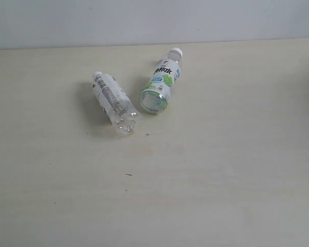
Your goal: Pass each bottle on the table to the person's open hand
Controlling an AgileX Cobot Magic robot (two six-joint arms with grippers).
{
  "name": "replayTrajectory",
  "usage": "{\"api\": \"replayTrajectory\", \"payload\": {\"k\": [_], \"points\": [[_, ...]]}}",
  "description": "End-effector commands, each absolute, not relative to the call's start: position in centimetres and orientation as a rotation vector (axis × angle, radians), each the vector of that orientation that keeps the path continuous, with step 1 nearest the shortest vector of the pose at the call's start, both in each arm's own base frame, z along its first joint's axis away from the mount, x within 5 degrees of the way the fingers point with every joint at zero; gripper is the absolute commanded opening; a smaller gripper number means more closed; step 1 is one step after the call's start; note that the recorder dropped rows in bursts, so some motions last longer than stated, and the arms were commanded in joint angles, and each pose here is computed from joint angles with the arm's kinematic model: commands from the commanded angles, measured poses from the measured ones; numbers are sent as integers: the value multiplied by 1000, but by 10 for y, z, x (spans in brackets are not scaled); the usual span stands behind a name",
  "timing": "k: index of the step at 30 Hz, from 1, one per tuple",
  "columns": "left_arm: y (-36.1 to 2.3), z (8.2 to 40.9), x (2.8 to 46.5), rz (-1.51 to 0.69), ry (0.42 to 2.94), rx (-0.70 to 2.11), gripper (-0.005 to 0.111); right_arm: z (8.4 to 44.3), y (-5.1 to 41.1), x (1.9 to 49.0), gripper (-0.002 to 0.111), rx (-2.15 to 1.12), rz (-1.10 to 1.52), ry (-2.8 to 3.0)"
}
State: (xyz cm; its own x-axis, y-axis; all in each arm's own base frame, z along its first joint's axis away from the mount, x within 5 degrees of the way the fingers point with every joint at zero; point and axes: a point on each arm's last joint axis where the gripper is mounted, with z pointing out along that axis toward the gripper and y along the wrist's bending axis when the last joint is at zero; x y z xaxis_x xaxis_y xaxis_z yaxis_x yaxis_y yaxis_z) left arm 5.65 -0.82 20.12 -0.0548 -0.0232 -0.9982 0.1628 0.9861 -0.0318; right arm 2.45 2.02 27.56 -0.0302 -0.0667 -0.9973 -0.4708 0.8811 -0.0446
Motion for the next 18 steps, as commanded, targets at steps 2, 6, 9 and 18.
{"api": "replayTrajectory", "payload": {"k": [2,6,9,18], "points": [[-8,201,56,-158,1619,100,0,274,20,25,2,-437,333,1581],[-8,201,56,-158,1619,100,0,274,20,24,2,-437,338,1586],[-8,201,56,-158,1619,100,0,273,20,24,2,-441,339,1596],[-8,201,56,-158,1619,100,0,273,21,24,2,-440,344,1596]]}}
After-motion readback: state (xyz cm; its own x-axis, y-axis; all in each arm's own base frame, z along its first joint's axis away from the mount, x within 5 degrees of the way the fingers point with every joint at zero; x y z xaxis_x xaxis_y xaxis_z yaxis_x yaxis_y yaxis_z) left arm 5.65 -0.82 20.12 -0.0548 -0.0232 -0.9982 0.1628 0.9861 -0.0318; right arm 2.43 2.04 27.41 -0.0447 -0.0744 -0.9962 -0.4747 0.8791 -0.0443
